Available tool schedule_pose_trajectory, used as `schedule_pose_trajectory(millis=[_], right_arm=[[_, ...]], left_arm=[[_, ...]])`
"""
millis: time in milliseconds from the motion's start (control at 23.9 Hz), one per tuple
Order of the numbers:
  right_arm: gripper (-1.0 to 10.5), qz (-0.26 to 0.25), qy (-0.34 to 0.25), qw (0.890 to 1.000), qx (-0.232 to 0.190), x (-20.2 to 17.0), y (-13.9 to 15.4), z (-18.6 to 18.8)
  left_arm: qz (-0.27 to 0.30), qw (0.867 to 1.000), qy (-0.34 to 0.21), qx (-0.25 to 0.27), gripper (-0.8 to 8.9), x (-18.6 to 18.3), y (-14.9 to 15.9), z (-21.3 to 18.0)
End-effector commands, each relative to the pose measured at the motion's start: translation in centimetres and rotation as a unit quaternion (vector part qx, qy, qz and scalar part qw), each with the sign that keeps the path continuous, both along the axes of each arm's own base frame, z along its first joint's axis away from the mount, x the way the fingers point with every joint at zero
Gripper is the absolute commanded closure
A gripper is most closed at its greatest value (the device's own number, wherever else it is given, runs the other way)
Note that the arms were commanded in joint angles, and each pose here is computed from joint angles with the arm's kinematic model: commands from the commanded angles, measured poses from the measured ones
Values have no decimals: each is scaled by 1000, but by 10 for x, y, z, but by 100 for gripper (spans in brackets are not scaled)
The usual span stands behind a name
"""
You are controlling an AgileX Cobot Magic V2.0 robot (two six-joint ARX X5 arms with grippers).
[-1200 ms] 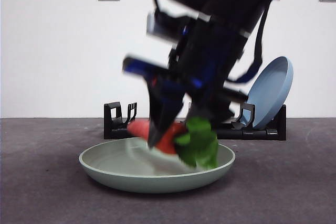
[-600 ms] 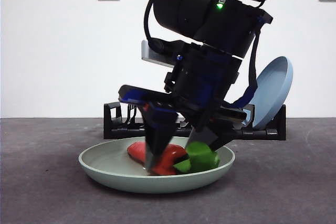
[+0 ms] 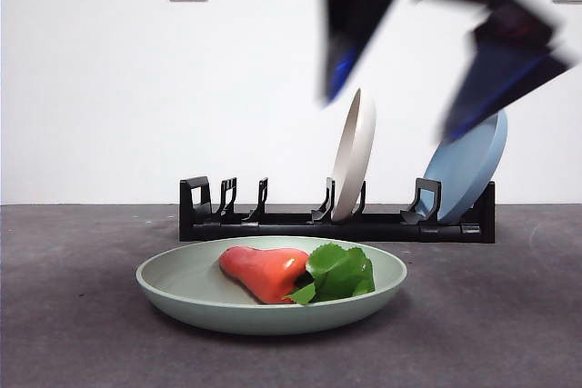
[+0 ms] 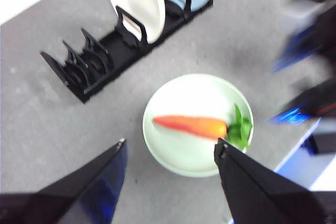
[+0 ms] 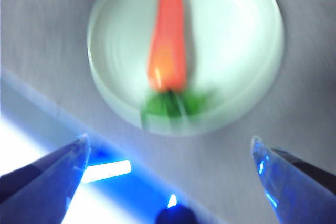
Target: Take the green plate from the plate rack,put the plate on the table,take the carrot from the table,put the carrot in the plate
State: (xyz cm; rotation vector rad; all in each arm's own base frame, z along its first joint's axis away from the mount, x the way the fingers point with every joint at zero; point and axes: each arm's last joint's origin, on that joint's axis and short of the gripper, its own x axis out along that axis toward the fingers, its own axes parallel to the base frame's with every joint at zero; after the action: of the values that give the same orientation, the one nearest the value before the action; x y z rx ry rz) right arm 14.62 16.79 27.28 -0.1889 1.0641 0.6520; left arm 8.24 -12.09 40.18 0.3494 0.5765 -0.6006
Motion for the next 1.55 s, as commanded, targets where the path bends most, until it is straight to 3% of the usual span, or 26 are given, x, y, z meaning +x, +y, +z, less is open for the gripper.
schedule_pose_trajectory(millis=[42,377,461,586,628,1550], right_arm=[[412,4,9,1000,-10,-21,-23,14],[439,37,17,997,64,-65,-68,42],[572,38,12,997,70,-70,-74,44],[877,38,8,997,73,-76,-81,46],[957,38,5,996,76,-77,-82,47],[945,37,-3,996,80,-80,-85,48]], left_arm=[[-16,1000,23,3,530,-2,1,-3],[-84,992,96,-1,545,-8,1,-9],[-96,989,108,-3,630,-9,1,-9],[-101,988,115,-2,828,-10,1,-10],[-100,988,116,0,824,-10,2,-10],[-98,989,115,3,815,-10,2,-10]])
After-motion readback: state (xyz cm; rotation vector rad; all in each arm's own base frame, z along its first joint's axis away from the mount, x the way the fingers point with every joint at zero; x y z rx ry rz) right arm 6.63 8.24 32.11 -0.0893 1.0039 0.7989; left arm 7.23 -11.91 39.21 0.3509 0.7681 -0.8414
